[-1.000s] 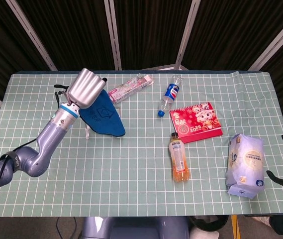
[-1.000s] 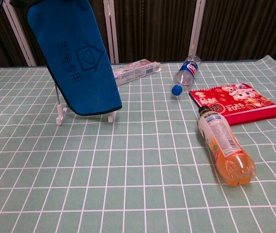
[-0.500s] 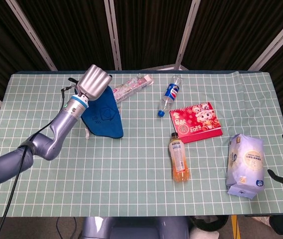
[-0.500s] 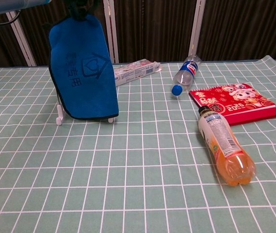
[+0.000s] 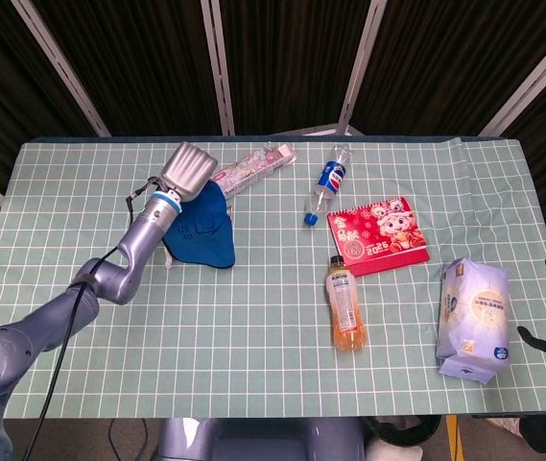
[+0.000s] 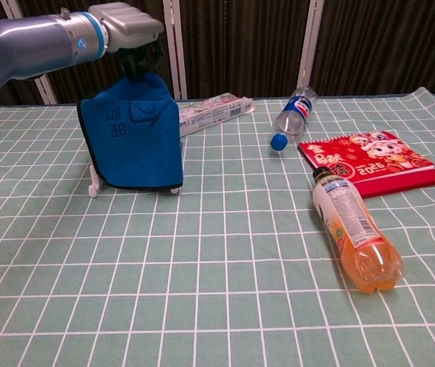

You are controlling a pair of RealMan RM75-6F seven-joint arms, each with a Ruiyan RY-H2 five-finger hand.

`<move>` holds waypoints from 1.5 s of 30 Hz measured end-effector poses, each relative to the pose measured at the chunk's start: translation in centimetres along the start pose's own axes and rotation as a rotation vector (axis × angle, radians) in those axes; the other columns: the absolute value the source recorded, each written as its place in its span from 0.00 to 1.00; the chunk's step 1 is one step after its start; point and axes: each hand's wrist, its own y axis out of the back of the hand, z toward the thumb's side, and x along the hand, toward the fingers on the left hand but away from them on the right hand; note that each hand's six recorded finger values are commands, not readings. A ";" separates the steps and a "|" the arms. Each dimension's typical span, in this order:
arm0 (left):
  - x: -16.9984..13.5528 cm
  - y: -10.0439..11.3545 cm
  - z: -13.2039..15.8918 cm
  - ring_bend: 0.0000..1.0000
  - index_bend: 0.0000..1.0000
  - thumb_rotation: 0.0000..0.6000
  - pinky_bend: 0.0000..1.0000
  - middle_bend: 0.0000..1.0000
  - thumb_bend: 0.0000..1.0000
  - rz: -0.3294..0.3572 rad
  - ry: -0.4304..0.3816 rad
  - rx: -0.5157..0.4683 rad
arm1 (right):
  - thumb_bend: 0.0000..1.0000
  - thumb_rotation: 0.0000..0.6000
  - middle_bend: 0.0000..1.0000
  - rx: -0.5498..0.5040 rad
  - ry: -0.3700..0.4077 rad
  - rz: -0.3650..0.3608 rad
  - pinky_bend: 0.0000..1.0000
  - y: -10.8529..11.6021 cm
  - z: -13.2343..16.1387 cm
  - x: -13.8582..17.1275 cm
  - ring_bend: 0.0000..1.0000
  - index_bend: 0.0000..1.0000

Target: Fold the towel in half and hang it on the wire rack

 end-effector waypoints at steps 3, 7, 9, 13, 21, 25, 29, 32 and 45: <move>0.3 -0.8 0.3 0.97 0.06 1.00 1.00 1.00 0.26 -0.028 0.012 -0.051 | 0.00 1.00 0.00 0.002 -0.001 0.003 0.00 -0.1 0.0 0.0 0.00 0.00; 0.4 -0.8 0.5 0.97 0.00 1.00 1.00 1.00 0.16 -0.031 0.019 -0.080 | 0.00 1.00 0.00 0.001 -0.001 0.003 0.00 -0.1 0.0 0.0 0.00 0.00; 0.4 -0.6 0.5 0.96 0.00 1.00 1.00 1.00 0.14 -0.024 0.021 -0.091 | 0.00 1.00 0.00 0.001 0.000 0.003 0.00 -0.1 0.0 0.0 0.00 0.00; 0.3 -0.1 0.4 0.96 0.00 1.00 1.00 1.00 0.06 -0.002 0.028 -0.126 | 0.00 1.00 0.00 -0.001 0.004 0.002 0.00 0.0 0.1 0.1 0.00 0.00; -0.5 1.3 -0.3 0.96 0.00 1.00 1.00 1.00 0.05 0.028 0.032 -0.240 | 0.00 1.00 0.00 -0.005 0.013 -0.004 0.00 0.1 0.3 0.3 0.00 0.00; -1.5 2.3 -1.3 0.95 0.00 1.00 1.00 0.98 0.05 0.063 0.037 -0.290 | 0.00 1.00 0.00 -0.009 0.022 -0.007 0.00 0.2 0.5 0.5 0.00 0.00; -3.6 3.1 -2.8 0.78 0.00 1.00 0.92 0.81 0.02 0.112 0.046 -0.352 | 0.00 1.00 0.00 -0.014 0.046 -0.010 0.00 0.4 1.0 0.7 0.00 0.00; -6.5 3.0 -4.3 0.47 0.00 1.00 0.56 0.49 0.00 0.140 0.057 -0.406 | 0.00 1.00 0.00 -0.024 0.078 -0.015 0.00 0.6 1.7 1.1 0.00 0.00; -24.4 -0.8 -10.4 0.00 0.00 1.00 0.00 0.00 0.00 0.138 0.265 -0.467 | 0.00 1.00 0.00 -0.050 0.137 -0.020 0.00 1.1 2.9 1.5 0.00 0.00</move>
